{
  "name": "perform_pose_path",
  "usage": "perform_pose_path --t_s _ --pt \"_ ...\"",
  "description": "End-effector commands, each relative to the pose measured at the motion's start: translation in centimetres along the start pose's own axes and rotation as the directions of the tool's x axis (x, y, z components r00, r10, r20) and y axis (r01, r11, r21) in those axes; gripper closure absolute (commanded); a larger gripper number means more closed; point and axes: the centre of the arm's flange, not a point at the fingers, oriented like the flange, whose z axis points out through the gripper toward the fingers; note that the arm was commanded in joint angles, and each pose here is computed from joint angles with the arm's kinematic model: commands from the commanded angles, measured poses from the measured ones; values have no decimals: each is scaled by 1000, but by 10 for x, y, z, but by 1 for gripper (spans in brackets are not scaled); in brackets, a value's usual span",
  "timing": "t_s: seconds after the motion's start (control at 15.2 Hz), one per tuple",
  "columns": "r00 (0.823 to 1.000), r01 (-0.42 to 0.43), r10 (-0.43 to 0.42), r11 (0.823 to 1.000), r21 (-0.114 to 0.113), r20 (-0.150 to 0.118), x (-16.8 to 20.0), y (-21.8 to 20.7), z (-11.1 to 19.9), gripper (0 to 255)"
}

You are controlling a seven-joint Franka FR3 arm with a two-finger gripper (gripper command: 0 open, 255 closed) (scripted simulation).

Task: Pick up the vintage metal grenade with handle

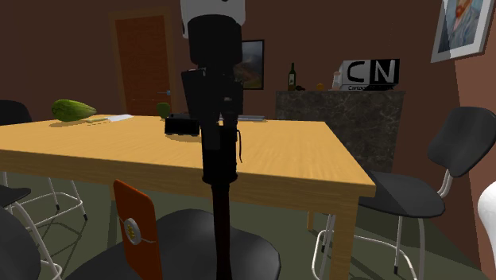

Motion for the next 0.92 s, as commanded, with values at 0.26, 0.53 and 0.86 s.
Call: perform_pose_path --t_s 0.26,0.53,0.86 --pt "1000 0 0 1000 0 0 -2 -2 -31 255" --pt "1000 0 0 1000 0 0 -3 -3 -52 255" --pt "1000 0 0 1000 0 0 -4 -4 -69 255"
